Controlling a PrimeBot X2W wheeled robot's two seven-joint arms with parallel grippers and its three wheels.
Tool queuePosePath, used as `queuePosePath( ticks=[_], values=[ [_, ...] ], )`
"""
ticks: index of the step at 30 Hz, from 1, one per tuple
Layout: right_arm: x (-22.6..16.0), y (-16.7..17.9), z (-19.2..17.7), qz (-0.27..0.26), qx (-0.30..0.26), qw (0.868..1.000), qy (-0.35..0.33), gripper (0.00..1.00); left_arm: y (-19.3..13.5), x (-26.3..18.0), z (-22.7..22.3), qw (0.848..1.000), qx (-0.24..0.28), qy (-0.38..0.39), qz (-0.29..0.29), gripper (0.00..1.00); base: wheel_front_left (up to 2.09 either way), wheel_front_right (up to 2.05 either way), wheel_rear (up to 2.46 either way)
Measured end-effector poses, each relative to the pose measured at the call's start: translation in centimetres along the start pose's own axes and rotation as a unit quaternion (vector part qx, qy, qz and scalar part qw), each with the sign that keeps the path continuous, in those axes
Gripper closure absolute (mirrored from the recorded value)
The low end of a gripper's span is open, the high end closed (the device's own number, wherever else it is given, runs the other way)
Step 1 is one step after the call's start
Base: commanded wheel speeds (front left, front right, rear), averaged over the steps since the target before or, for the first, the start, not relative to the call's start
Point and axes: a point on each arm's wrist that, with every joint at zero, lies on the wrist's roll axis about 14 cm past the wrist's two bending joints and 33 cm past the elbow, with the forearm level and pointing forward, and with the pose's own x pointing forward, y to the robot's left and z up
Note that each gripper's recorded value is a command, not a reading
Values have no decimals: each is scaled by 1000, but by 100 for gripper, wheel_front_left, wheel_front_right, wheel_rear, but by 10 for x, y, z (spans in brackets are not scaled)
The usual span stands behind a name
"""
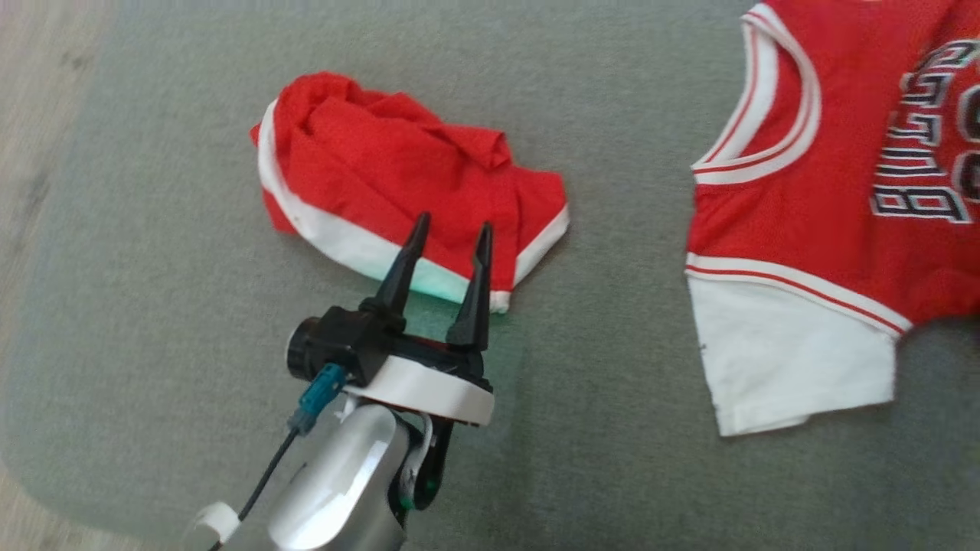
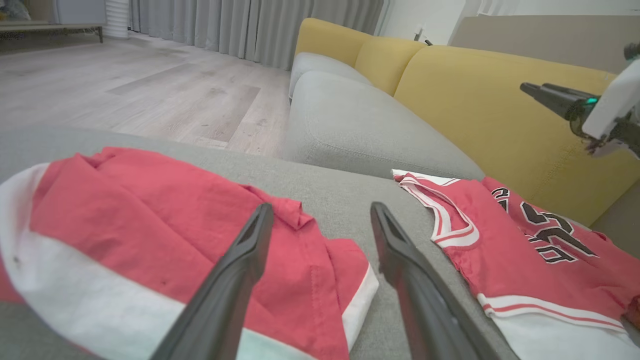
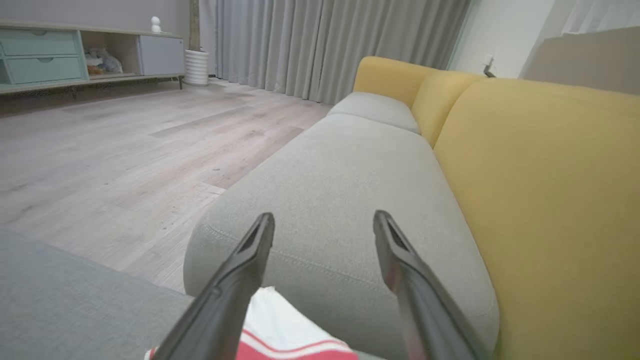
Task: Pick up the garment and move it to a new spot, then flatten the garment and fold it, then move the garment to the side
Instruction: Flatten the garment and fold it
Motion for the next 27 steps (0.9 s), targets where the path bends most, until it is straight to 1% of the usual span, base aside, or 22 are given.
queuePosePath(
  ticks=[3, 6, 7, 10, 17, 18, 23, 27],
  values=[
    [-22, 1, -10, -6, 20, 1000, -2, 0, -6, 2, 9, 1000, 7, -14, -10, 0, 0, 0, 0],
    [-50, -3, -10, -16, 34, 999, -17, 0, -14, 2, 21, 999, 11, -32, -20, 0, 0, 0, 0],
    [-71, -4, -5, -25, 49, 998, -36, 0, -21, -1, 24, 999, 12, -38, -28, 0, 0, 0, 0],
    [-111, -5, -7, -46, 76, 995, -54, 0, -35, -8, 26, 998, 10, -42, -46, 0, 0, 0, 0],
    [-221, 1, -50, -110, 123, 986, -32, 0, -66, -17, 31, 995, 15, -53, -88, 0, 0, 0, 0],
    [-246, 7, -57, -126, 132, 983, -27, 0, -74, -19, 29, 994, 17, -50, -99, 0, 0, 0, 0],
    [-294, 20, -73, -155, 149, 977, -9, 0, -89, -22, 17, 992, 23, -35, -123, 0, 0, 0, 0],
    [-309, 16, -72, -171, 146, 974, -11, 0, -97, -20, 9, 990, 24, -22, -137, 0, 0, 0, 0]
  ],
)
